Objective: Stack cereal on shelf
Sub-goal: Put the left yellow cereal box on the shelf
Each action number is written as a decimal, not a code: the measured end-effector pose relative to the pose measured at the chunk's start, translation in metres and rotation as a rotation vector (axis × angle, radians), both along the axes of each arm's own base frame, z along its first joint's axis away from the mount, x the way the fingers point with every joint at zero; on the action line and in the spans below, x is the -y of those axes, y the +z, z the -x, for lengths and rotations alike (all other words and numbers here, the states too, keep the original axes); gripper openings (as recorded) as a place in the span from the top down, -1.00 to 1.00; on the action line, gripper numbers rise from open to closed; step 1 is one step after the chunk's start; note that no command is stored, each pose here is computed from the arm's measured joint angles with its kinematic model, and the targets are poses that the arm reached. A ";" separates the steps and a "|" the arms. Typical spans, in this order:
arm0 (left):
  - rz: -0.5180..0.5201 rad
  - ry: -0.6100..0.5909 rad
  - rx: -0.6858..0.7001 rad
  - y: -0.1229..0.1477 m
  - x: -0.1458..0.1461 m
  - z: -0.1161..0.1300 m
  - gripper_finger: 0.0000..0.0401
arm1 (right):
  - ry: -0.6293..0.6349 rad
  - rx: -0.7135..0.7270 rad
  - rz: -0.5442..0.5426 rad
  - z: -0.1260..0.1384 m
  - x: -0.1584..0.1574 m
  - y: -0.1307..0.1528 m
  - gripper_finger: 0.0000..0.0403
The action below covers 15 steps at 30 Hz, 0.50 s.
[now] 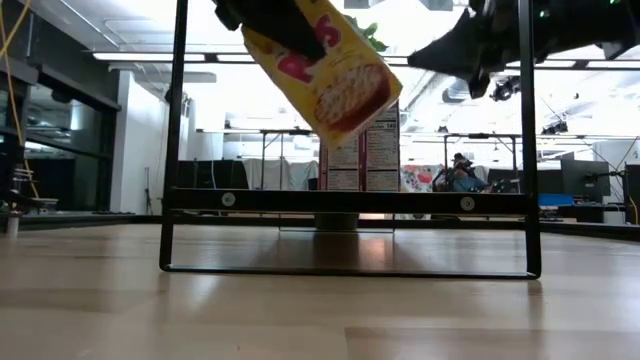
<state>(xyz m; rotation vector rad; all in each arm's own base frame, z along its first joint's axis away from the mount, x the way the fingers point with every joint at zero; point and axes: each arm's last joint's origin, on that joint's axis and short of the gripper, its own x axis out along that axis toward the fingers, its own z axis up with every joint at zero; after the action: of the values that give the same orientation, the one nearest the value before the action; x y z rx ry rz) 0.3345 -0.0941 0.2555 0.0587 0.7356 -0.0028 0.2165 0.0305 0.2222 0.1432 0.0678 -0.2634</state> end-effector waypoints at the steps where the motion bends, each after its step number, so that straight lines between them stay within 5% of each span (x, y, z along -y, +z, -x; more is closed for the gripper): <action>1: -0.001 0.000 -0.004 0.000 0.000 0.000 0.36 | 0.003 0.006 -0.001 0.002 0.000 0.002 1.00; 15: 0.016 0.002 -0.023 -0.004 -0.016 -0.006 0.36 | -0.009 0.021 -0.003 0.004 0.000 0.005 1.00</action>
<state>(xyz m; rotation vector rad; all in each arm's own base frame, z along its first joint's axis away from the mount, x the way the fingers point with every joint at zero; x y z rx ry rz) 0.3402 -0.0779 0.2516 0.0426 0.7583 -0.0078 0.2126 0.0304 0.2273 0.1489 0.0469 -0.2711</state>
